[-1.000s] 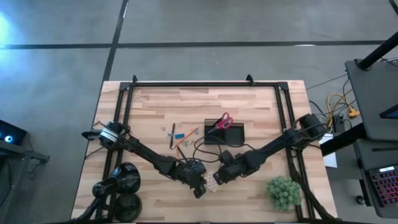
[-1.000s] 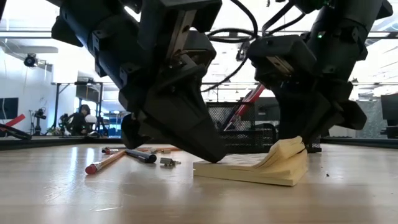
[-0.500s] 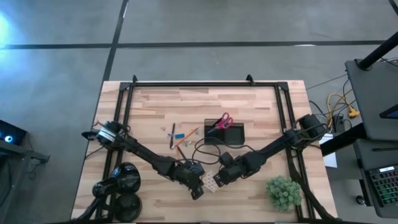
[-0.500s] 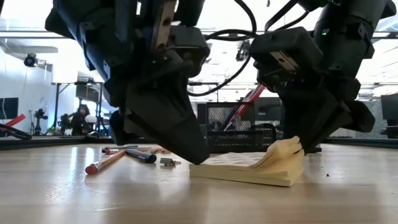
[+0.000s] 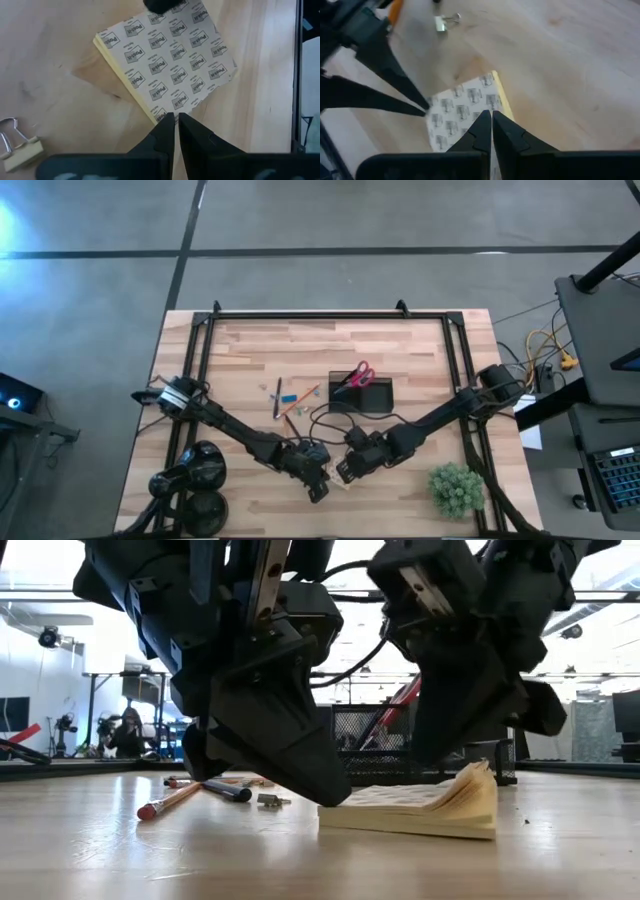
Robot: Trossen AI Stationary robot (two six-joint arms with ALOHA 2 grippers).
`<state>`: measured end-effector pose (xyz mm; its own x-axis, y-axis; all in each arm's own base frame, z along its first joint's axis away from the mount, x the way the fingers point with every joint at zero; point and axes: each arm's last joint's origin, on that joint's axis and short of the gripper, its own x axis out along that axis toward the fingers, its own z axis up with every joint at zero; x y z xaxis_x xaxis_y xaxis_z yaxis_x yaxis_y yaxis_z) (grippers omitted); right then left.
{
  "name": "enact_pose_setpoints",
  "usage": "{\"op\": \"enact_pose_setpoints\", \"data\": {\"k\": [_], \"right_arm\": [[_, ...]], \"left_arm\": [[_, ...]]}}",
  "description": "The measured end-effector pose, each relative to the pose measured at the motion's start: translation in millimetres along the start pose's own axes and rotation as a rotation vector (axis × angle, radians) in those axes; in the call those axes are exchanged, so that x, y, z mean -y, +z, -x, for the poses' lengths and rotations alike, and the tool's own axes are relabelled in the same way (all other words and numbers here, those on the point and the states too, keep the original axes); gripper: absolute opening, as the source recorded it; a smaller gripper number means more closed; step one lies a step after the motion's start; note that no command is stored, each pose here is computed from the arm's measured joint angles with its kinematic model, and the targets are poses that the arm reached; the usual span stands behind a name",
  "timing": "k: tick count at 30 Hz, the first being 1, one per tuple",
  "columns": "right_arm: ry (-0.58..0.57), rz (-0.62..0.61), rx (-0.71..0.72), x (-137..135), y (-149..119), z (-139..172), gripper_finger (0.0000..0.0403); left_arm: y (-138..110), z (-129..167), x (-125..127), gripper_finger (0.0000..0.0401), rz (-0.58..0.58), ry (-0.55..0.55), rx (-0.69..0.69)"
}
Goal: Pick and place office supplies into organizer
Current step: Put the sticky note into the desk organizer
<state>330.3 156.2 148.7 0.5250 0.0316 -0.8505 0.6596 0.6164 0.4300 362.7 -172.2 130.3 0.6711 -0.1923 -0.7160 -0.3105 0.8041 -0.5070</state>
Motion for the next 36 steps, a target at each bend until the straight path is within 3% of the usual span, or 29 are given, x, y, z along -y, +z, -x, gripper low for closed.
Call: {"op": "enact_pose_setpoints", "data": {"k": [11,21,24,30,36], "right_arm": [[-0.041,0.079,0.035,-11.1,14.9,-20.0,0.0011],[-0.175,0.184,0.041,-20.7,30.7,-5.6,0.0084],[-0.178,0.185,-0.014,-18.6,26.6,-15.7,0.0098],[-0.201,0.176,-0.086,-13.2,18.9,-34.7,0.0093],[-0.165,0.229,-0.093,-20.9,21.4,-30.5,0.0081]], "left_arm": [[-11.5,-0.3,-2.7,0.0013,0.007,0.013,-0.02],[-16.8,-1.3,-8.2,0.0013,0.031,0.025,-0.036],[-17.2,-1.3,-8.3,0.0013,0.031,0.026,-0.033],[-20.2,-1.0,-7.4,0.0013,0.025,0.029,-0.033],[-27.3,-0.8,-9.2,0.0013,0.02,0.039,-0.044]]}}
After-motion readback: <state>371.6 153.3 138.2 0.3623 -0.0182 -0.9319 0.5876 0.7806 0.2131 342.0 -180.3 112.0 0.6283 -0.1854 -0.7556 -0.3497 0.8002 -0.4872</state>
